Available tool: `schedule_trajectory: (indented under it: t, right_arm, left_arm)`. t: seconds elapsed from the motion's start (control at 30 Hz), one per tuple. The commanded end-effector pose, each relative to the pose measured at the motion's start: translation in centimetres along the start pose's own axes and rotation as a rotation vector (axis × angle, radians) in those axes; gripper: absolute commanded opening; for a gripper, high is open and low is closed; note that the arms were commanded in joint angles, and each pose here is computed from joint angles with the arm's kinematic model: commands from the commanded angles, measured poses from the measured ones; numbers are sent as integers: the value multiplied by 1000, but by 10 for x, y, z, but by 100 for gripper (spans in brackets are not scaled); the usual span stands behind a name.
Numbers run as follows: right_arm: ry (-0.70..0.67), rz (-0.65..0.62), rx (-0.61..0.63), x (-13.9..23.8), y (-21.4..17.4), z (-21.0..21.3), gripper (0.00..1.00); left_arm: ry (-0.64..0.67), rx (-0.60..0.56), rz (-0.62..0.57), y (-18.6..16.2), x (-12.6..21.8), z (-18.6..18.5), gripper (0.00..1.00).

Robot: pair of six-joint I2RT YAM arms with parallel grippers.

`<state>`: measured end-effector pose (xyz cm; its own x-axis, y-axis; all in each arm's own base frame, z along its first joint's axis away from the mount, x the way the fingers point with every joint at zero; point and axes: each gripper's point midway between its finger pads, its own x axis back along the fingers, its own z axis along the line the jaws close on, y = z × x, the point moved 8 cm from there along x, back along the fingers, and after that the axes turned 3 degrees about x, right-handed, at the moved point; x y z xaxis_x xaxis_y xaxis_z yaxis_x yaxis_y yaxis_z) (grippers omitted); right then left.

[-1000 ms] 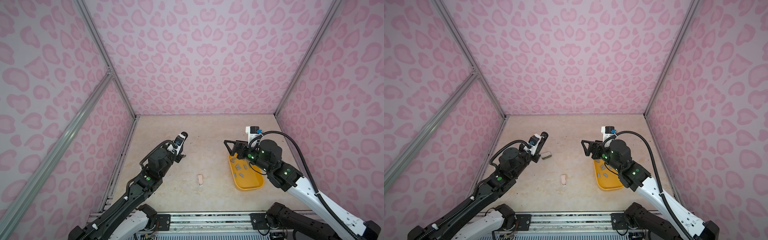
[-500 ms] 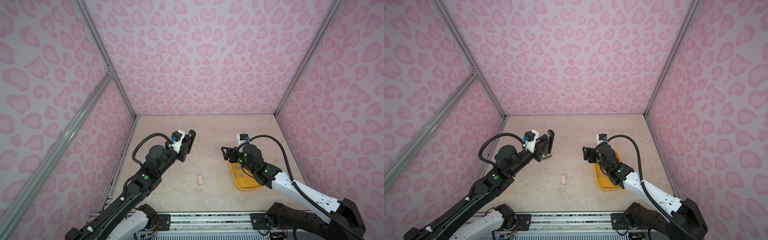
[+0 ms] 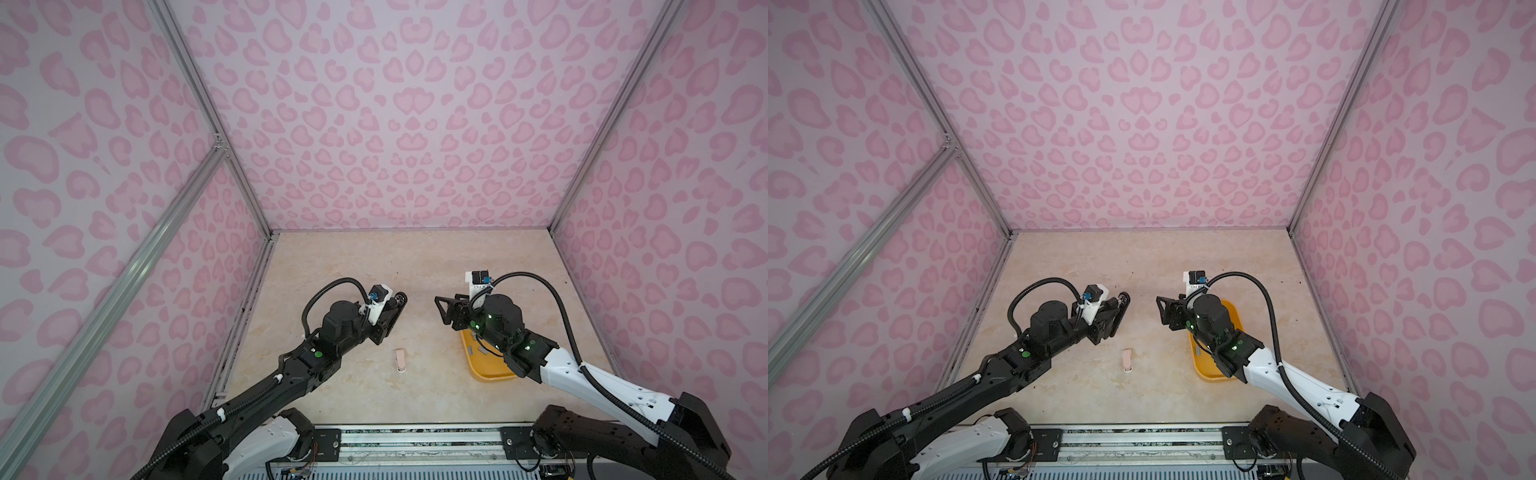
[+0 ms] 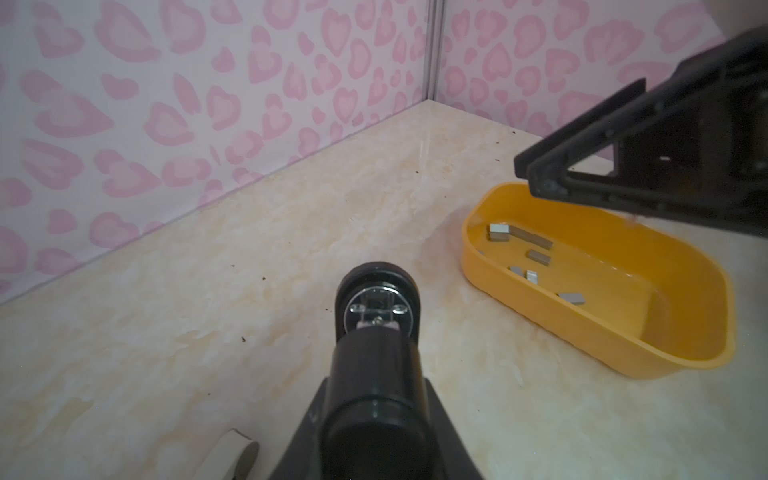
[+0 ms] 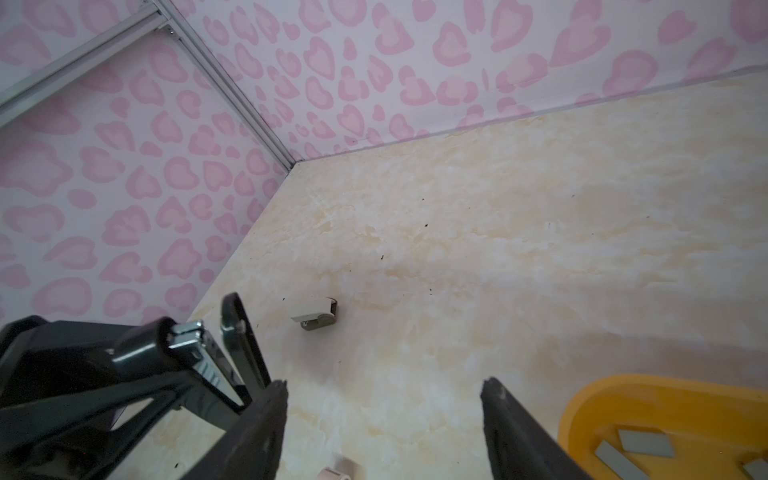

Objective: Load the staples into the stapler
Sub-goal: 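Bring the stapler toward the right gripper and grasp its top arm with it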

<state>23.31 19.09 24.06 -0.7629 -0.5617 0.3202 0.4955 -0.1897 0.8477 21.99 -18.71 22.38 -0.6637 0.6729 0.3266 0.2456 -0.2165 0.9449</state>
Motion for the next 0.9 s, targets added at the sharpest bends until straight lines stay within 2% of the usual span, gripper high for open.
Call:
schedule_trajectory:
  t: [0.0, 0.13, 0.33, 0.7, 0.87]
  right_arm:
    - [153, -34, 9, 5, 6, 18, 73]
    - [210, -37, 3, 6, 4, 24, 72]
    - [212, 16, 2, -7, -7, 29, 67]
    - [106, 107, -36, -27, -28, 18, 47]
    - [99, 114, -53, -29, -33, 16, 44]
  left_arm:
    - [-121, -77, -139, 25, -5, -15, 4]
    - [-164, -104, -89, 20, -17, -23, 4]
    - [-180, -99, -91, 22, -17, -25, 4]
    - [-219, -103, -94, 26, -15, -28, 4]
    - [-205, -98, -117, 28, -9, -27, 4]
